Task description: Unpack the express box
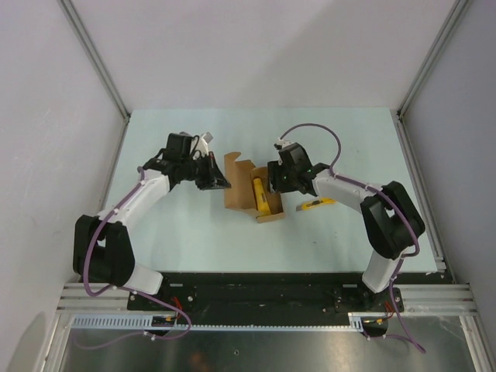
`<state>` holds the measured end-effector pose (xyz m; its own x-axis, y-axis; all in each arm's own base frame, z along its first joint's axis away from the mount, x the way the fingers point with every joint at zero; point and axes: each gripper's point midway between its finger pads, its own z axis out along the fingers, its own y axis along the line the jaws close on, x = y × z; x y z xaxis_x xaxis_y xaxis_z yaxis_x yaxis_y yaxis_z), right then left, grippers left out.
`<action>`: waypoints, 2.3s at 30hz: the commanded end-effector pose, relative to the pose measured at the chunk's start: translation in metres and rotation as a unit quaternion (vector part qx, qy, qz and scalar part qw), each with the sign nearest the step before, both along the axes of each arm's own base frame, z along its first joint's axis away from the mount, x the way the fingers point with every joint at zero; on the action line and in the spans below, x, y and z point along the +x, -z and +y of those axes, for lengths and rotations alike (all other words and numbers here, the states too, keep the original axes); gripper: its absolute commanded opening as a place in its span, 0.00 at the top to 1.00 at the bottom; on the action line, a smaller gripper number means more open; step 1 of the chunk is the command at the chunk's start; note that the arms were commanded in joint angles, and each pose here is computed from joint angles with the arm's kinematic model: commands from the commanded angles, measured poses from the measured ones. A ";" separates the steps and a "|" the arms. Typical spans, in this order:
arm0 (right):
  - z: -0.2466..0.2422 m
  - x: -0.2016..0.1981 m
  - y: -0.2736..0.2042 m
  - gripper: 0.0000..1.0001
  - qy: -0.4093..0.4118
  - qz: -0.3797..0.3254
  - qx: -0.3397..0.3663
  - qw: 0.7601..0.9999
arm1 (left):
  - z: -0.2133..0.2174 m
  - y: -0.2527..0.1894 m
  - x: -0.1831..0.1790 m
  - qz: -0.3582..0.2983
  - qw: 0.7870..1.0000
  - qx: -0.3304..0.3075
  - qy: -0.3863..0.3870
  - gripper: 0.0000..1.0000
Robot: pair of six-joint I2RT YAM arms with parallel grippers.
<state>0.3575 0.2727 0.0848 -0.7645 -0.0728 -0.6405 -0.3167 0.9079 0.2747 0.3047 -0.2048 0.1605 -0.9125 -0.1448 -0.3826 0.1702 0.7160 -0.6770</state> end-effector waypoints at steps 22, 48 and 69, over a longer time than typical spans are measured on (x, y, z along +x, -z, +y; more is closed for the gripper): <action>0.021 0.015 -0.119 0.28 -0.004 -0.122 0.057 0.991 | -0.004 -0.025 -0.012 -0.024 0.998 -0.040 0.034 1.00; 0.071 -0.008 0.000 0.47 -0.042 0.020 -0.016 0.999 | 0.004 -0.013 -0.010 -0.025 0.999 -0.016 0.017 1.00; 0.067 0.003 0.050 0.46 -0.021 0.007 -0.114 0.993 | 0.023 0.012 -0.010 -0.014 0.999 0.030 0.017 1.00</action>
<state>0.3541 0.3324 0.0326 -0.7958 -0.2206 -0.5639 -0.3449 0.9306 0.1227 0.2942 -0.1892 0.1511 -0.9188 -0.1267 -0.3738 0.1732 0.7216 -0.6703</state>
